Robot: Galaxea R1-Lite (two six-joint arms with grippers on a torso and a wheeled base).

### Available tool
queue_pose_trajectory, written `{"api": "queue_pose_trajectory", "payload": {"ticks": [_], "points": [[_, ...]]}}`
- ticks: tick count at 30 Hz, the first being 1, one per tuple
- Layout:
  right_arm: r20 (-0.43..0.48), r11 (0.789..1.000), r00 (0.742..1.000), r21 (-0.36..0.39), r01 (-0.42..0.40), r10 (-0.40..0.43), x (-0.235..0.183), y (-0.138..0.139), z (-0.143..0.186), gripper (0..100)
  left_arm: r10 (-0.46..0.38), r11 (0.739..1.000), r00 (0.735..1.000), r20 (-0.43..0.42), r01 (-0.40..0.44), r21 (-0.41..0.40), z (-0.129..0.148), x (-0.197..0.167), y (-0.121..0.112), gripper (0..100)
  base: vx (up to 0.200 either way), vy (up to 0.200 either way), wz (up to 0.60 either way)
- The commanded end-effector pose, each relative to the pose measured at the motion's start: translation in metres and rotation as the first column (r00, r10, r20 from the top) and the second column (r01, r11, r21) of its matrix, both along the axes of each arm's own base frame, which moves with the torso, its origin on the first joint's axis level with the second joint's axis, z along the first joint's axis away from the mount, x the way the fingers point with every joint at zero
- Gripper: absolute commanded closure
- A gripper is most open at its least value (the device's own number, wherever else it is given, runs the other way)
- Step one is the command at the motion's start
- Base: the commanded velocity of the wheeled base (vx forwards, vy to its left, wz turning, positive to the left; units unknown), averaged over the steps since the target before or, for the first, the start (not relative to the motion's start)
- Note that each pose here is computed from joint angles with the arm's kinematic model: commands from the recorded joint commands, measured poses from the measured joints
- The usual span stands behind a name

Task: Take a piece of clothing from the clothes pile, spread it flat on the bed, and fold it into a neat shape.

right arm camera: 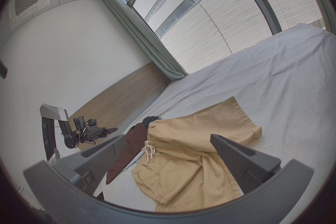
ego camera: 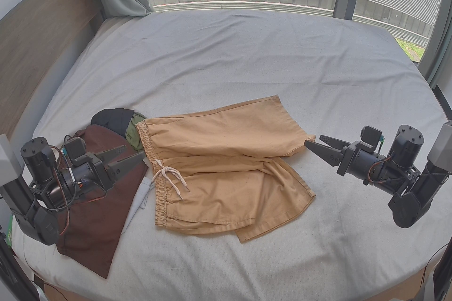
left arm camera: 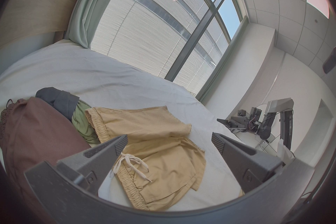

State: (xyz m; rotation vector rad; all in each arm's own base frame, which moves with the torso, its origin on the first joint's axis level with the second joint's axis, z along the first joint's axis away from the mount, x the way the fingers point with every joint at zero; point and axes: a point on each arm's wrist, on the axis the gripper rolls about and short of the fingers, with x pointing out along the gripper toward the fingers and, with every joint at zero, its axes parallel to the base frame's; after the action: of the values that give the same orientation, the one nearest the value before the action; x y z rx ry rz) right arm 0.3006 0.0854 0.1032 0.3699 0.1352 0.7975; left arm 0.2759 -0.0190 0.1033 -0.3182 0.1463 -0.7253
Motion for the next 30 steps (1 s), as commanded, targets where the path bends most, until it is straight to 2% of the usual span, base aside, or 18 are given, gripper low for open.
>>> {"api": "queue_pose_trajectory", "payload": {"ticks": [1,5,8,20,30], "points": [[-0.017,1.000,1.000,-0.004,0.003,-0.003,-0.004,-0.002,-0.003,0,0.001,1.000,0.999,-0.041,0.000,0.022,-0.015,0.003,0.001,0,0.000,0.000,0.00],[-0.034,1.000,0.999,-0.008,0.007,-0.008,-0.005,-0.003,-0.006,0,-0.007,0.998,0.998,-0.059,0.011,0.063,-0.032,0.007,0.004,0,0.000,0.000,0.00],[-0.045,1.000,0.999,-0.011,0.010,-0.011,-0.003,-0.004,-0.010,0,-0.010,0.997,0.999,-0.049,0.014,0.080,-0.033,0.007,0.007,0,0.000,0.000,0.00],[-0.123,0.999,0.992,-0.031,0.018,-0.021,0.002,-0.005,-0.035,0,-0.006,0.997,0.989,-0.149,0.017,0.076,-0.048,-0.011,0.007,0,0.000,0.000,0.00],[-0.134,0.997,0.990,-0.077,0.021,-0.031,0.003,-0.008,-0.048,0,-0.008,0.997,0.985,-0.174,0.022,0.080,-0.053,-0.015,0.007,0,0.000,0.000,0.00]]}}
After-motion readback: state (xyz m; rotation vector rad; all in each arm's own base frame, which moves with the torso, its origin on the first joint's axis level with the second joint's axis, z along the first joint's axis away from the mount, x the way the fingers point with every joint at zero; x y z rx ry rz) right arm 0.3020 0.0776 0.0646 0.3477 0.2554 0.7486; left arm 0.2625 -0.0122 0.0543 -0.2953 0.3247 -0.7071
